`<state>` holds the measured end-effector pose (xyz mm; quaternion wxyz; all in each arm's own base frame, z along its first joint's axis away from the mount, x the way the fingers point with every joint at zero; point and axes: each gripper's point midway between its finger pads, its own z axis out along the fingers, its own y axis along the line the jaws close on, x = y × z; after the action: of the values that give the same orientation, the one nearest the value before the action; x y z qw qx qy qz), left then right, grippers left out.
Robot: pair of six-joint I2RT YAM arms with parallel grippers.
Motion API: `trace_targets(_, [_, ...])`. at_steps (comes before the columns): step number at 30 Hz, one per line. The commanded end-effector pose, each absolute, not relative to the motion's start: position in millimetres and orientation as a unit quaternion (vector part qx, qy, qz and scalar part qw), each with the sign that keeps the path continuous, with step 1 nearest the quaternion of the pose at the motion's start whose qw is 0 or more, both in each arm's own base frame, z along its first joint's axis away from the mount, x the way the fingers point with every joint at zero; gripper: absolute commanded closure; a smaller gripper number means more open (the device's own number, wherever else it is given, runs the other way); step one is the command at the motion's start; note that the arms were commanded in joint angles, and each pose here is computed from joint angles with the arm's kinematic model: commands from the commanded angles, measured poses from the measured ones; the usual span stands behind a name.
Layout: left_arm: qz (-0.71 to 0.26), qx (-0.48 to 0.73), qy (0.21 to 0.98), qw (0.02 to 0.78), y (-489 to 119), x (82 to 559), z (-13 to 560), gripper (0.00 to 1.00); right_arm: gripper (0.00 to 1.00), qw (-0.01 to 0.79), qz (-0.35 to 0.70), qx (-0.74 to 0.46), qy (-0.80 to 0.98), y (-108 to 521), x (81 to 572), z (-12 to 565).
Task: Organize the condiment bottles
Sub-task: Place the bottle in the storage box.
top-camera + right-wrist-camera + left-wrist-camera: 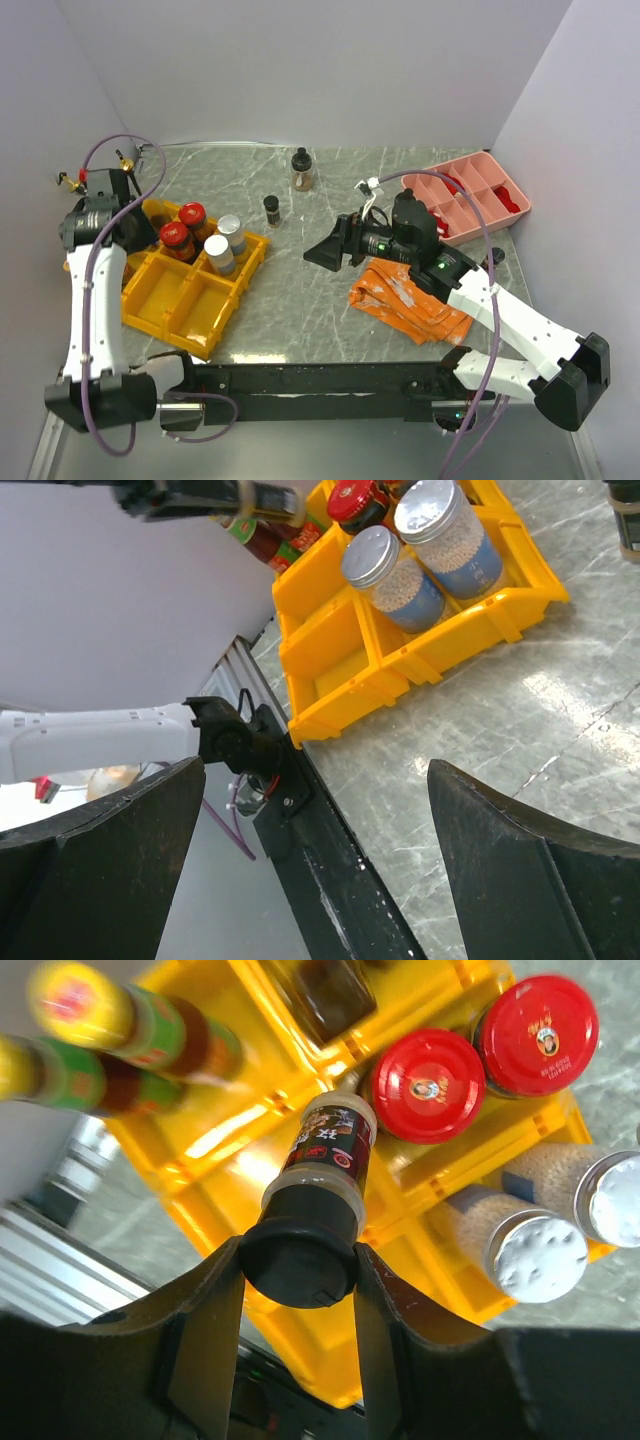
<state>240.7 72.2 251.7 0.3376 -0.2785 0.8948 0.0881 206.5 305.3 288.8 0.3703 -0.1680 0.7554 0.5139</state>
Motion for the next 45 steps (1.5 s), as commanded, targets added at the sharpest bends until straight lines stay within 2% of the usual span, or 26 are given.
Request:
trace_targets(1, [0.030, -0.308, 0.891, 0.333, 53.9, 249.0, 244.5, 0.99, 0.00, 0.404, 0.515, -0.170, 0.737, 296.9, 206.4, 307.6])
trace_targets(6, [0.008, -0.342, 0.866, 0.365, 49.1, 245.9, 243.4, 0.99, 0.00, 0.415, 0.509, -0.169, 0.735, 291.4, 204.6, 309.6])
trace_targets(11, [0.069, -0.436, 0.816, 0.372, 71.0, 228.1, 240.9, 0.99, 0.00, 0.424, 0.504, -0.168, 0.733, 286.2, 202.2, 312.2])
trace_targets(14, [0.065, -0.475, 0.796, 0.368, 68.6, 223.8, 241.7, 0.99, 0.00, 0.428, 0.504, -0.166, 0.732, 284.2, 201.6, 314.1])
trace_targets(18, [0.025, -0.518, 0.783, 0.344, 54.8, 225.6, 235.9, 0.99, 0.00, 0.432, 0.502, -0.167, 0.730, 283.0, 201.5, 316.2])
trace_targets(21, [0.048, -0.540, 0.783, 0.306, 56.9, 221.1, 226.2, 0.99, 0.00, 0.436, 0.497, -0.166, 0.732, 281.0, 202.6, 318.4])
trace_targets(22, [0.075, -0.545, 0.793, 0.261, 57.9, 213.8, 213.2, 0.99, 0.00, 0.438, 0.495, -0.165, 0.732, 280.4, 203.0, 318.9])
trace_targets(25, [0.105, -0.487, 0.846, 0.191, 57.2, 218.5, 199.7, 0.99, 0.00, 0.445, 0.493, -0.162, 0.729, 277.9, 203.5, 322.4])
trace_targets(27, [0.114, -0.492, 0.848, 0.160, 55.9, 217.3, 182.3, 0.99, 0.00, 0.448, 0.491, -0.160, 0.729, 276.7, 204.1, 324.1])
trace_targets(30, [0.147, -0.511, 0.831, 0.166, 67.0, 216.1, 177.0, 0.99, 0.00, 0.454, 0.485, -0.157, 0.731, 274.2, 205.6, 324.3])
trace_targets(37, [0.122, -0.490, 0.840, 0.199, 67.5, 245.2, 174.9, 0.99, 0.00, 0.469, 0.477, -0.151, 0.728, 270.1, 209.2, 326.9])
trace_targets(45, [0.130, -0.480, 0.853, 0.159, 71.4, 250.8, 145.5, 0.99, 0.00, 0.488, 0.482, -0.140, 0.714, 266.4, 209.9, 337.6])
